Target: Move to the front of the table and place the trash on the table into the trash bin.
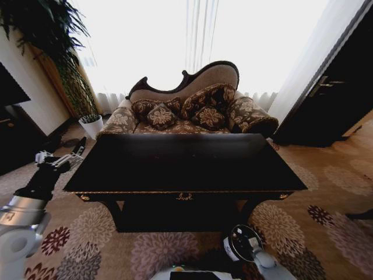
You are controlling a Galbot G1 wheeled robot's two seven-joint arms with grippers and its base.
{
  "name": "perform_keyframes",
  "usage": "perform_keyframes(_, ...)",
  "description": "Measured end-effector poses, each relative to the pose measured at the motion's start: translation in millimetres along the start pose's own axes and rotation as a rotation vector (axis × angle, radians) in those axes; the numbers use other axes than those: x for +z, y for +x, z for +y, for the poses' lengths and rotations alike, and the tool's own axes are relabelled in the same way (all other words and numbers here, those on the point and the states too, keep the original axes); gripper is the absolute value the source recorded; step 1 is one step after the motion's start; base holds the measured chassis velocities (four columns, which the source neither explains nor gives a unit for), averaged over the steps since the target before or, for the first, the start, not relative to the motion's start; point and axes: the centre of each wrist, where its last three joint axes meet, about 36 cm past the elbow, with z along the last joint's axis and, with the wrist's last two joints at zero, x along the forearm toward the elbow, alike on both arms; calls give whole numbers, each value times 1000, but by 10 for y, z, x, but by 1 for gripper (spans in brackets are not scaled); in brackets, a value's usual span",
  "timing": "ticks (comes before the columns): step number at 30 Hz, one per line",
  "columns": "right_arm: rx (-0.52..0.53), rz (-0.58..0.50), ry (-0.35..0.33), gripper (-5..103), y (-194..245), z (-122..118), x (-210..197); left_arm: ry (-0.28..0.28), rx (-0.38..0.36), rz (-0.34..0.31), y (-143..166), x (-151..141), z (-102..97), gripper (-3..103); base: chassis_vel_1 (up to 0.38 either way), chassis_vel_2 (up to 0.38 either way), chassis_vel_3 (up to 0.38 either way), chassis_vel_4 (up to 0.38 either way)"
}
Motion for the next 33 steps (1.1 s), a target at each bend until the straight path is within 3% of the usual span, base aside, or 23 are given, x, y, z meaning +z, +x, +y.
perform_keyframes(2, 8, 12, 3, -3, 0, 4, 19, -4, -1, -1, 3, -10, 5, 100, 0, 0, 0, 0)
perform_keyframes(4, 19, 30, 2, 1, 6, 23, 46, -8, -1, -1, 11, -27, 9, 100, 0, 0, 0, 0)
perform_keyframes(5, 30, 45, -3, 8, 12, 33, 74, -11, -1, -2, 19, -43, 8, 100, 0, 0, 0, 0)
perform_keyframes(7, 36, 51, -5, 8, 16, 31, 90, -12, 0, -2, 22, -50, 5, 100, 0, 0, 0, 0)
perform_keyframes(10, 48, 72, -4, 25, 49, 7, 174, -14, 7, -7, 25, -81, -18, 100, 0, 0, 0, 0)
perform_keyframes(11, 48, 76, -4, 25, 65, 0, 201, -14, 9, -9, 25, -88, -26, 100, 0, 0, 0, 0)
perform_keyframes(12, 44, 78, -3, 35, 92, -11, 232, -15, 12, -10, 25, -96, -35, 100, 0, 0, 0, 0)
perform_keyframes(14, 39, 78, -2, 35, 111, -14, 248, -15, 13, -11, 26, -99, -41, 100, 0, 0, 0, 0)
perform_keyframes(17, 21, 70, 2, 52, 162, 17, 270, -14, 16, -13, 33, -107, -68, 100, 0, 0, 0, 0)
perform_keyframes(20, 12, 61, 1, 57, 183, 44, 261, -14, 16, -15, 42, -114, -79, 100, 0, 0, 0, 0)
perform_keyframes(24, -2, 42, -2, 73, 196, 103, 224, -17, 13, -18, 61, -141, -81, 100, 0, 0, 0, 0)
perform_keyframes(31, -65, -22, -11, 98, 304, 300, 186, -19, 13, -25, 77, -181, -84, 100, 0, 0, 0, 0)
perform_keyframes(33, -124, -95, -22, 100, 417, 525, 143, -11, 12, -30, 79, -176, -84, 100, 0, 0, 0, 0)
